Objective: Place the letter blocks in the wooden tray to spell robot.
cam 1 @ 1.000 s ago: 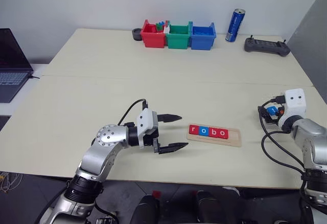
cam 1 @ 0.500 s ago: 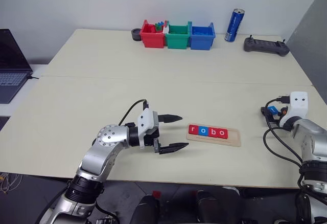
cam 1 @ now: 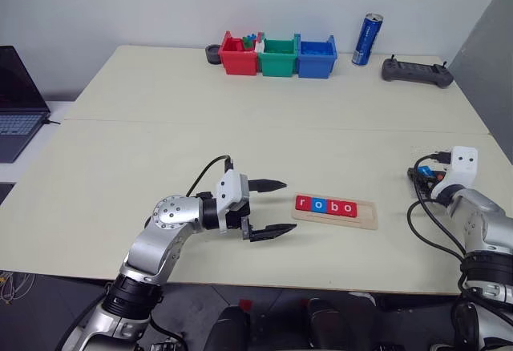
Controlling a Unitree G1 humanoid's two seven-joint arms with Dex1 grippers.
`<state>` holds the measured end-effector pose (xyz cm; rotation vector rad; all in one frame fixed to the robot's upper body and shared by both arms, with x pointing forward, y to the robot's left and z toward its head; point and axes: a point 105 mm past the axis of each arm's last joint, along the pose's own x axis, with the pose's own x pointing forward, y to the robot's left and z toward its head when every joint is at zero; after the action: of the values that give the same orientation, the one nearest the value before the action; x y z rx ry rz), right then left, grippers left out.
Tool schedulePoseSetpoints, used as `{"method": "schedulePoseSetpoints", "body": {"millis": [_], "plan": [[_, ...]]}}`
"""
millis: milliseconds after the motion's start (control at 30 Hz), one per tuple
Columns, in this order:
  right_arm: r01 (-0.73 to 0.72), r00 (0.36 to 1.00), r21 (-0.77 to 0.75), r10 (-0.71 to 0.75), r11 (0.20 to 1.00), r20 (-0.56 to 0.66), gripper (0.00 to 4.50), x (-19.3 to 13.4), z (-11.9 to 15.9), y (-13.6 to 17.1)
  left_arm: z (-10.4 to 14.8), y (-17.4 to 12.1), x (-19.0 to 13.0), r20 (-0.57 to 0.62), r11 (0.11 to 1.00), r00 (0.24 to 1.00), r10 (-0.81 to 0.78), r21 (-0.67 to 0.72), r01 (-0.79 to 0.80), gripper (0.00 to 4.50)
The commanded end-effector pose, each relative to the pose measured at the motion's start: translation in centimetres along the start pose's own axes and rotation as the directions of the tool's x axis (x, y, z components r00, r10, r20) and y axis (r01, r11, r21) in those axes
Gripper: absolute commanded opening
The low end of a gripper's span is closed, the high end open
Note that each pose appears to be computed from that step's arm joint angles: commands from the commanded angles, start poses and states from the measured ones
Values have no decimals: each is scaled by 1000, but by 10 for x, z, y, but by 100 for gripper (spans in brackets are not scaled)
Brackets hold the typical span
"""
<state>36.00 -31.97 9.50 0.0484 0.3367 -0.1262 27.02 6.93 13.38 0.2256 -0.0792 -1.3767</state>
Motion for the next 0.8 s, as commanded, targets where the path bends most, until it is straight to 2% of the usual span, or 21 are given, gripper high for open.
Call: {"method": "schedulePoseSetpoints", "body": {"millis": [33, 233, 367, 500, 600, 800], "plan": [[22, 998, -1, -22, 1000, 64, 152, -5, 15, -4, 11, -2, 3, 27, 999, 999, -20, 42, 18, 450], [44, 996, -3, -44, 999, 72, 146, -9, 16, -3, 11, -2, 3, 27, 999, 999, -21, 41, 20, 450], [79, 994, -11, -78, 997, 81, 146, -27, 18, 8, 11, -2, 1, 25, 999, 1000, -16, 41, 15, 450], [88, 995, -15, -87, 996, 55, 146, -58, 8, 29, 9, -4, -2, 19, 999, 1000, -5, 34, 4, 450], [141, 990, 13, -141, 990, 10, 146, -76, -4, 34, 8, -6, -4, 15, 1000, 1000, -5, 29, 4, 450], [190, 981, 37, -188, 981, -53, 146, -96, -20, 48, 8, -3, -4, 12, 1000, 1000, -8, 30, 8, 450]]}}
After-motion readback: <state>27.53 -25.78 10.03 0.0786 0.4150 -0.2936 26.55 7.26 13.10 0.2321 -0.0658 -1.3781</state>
